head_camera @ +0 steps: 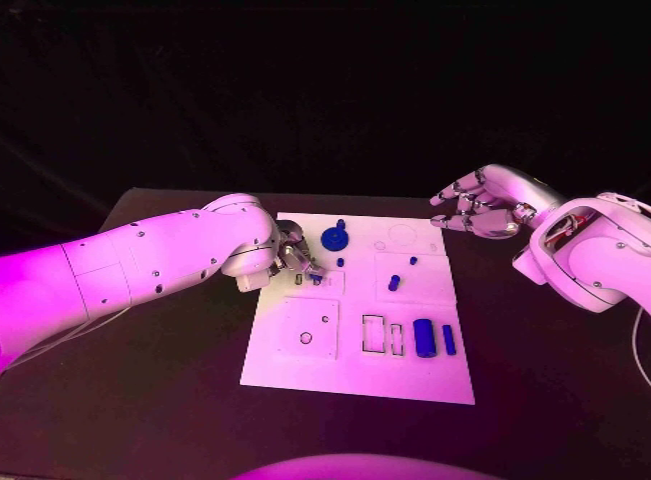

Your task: Assemble the parts on the task board

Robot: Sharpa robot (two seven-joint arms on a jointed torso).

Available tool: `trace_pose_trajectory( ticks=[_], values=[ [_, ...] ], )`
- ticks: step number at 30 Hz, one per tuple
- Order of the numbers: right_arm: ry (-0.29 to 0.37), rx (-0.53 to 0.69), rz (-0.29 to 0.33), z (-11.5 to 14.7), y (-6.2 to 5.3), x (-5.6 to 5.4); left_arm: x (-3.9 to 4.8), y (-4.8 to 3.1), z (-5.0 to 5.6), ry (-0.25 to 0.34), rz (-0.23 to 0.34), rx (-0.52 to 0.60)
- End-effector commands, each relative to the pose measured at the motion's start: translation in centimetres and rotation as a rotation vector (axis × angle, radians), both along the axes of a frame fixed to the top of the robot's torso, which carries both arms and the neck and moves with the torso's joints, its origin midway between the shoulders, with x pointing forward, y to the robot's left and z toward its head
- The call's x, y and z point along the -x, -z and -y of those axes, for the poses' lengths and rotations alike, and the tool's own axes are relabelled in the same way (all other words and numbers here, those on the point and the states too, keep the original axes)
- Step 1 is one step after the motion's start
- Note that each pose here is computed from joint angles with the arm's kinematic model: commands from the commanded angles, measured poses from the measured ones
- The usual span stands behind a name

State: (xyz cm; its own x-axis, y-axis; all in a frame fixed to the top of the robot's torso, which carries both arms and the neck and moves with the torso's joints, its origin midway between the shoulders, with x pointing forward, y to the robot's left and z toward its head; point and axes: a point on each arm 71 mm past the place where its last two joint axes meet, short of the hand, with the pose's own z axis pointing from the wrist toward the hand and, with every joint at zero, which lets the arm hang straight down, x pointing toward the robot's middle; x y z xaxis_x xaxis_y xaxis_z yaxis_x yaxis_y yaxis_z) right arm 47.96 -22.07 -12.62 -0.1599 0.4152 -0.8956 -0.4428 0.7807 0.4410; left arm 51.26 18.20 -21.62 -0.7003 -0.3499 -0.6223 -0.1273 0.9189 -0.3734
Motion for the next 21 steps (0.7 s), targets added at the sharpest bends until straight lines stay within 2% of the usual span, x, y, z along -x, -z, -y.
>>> trace_pose_trajectory(
  ticks=[1, 6, 11, 21],
  values=[
    [-0.007, 0.016, -0.006, -0.11, 0.13, -0.01, 0.08, -0.14, -0.01, 0.001, 0.008, 0.026],
    [-0.009, 0.016, -0.008, -0.19, 0.19, -0.03, 0.1, -0.2, -0.29, -0.004, 0.012, 0.027],
    [-0.009, 0.017, -0.011, -0.21, 0.25, -0.05, 0.16, -0.14, -0.27, 0.015, 0.007, 0.005],
    [-0.011, 0.019, -0.015, -0.28, 0.32, -0.06, 0.13, -0.17, 0.62, 0.072, 0.033, -0.068]
  ],
)
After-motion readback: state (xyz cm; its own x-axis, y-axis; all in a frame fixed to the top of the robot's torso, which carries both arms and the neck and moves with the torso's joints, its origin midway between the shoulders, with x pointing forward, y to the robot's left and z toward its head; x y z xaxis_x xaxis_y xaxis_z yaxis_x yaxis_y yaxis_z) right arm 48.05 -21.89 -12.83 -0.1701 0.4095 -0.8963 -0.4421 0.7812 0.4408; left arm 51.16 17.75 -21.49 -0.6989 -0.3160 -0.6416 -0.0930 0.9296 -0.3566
